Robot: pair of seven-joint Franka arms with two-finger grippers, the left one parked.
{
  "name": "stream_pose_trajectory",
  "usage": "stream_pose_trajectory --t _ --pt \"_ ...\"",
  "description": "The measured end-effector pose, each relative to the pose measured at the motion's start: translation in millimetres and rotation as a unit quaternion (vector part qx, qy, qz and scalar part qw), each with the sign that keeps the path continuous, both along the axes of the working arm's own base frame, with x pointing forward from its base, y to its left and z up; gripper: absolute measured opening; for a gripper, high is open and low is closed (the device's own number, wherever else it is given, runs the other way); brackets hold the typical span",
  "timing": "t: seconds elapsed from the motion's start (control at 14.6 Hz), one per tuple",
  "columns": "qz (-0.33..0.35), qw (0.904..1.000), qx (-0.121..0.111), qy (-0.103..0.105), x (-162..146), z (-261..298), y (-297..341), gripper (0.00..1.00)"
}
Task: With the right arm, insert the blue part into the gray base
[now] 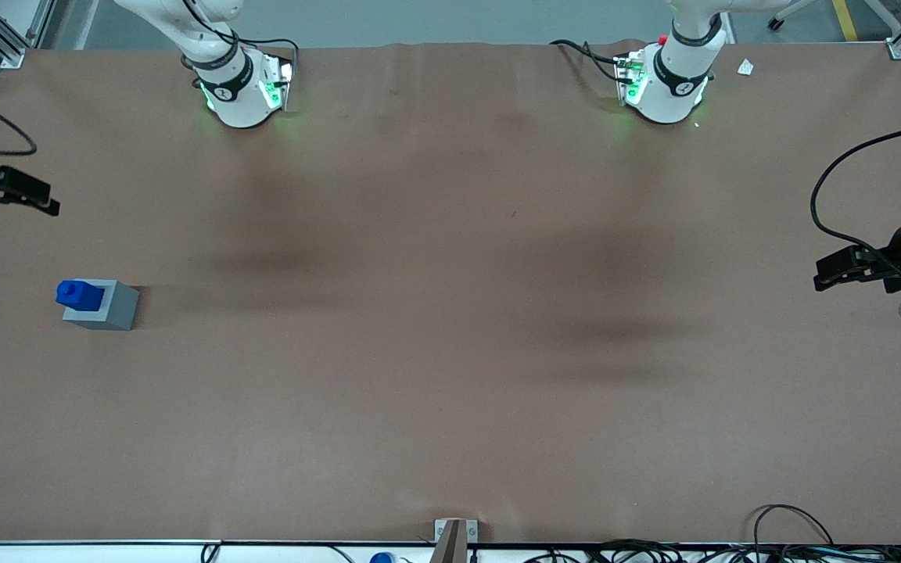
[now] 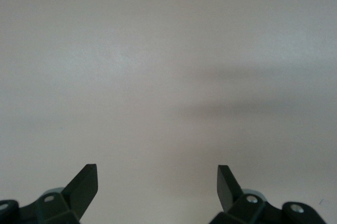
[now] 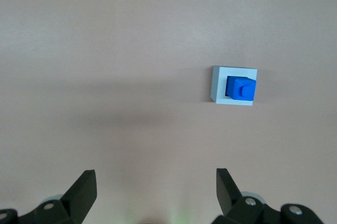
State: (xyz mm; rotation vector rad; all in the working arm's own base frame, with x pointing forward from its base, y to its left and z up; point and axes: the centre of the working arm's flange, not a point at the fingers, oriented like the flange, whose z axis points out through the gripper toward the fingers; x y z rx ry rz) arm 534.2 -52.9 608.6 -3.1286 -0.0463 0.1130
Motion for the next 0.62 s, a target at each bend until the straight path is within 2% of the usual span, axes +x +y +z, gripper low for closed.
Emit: stream_pose_trajectory --t 0.41,0.62 --pt "-0.010 0.9995 -0.005 -0.031 -3 28 11 1.00" --pt "-0.023 0.9990 -0.005 -0.038 -2 34 11 1.00"
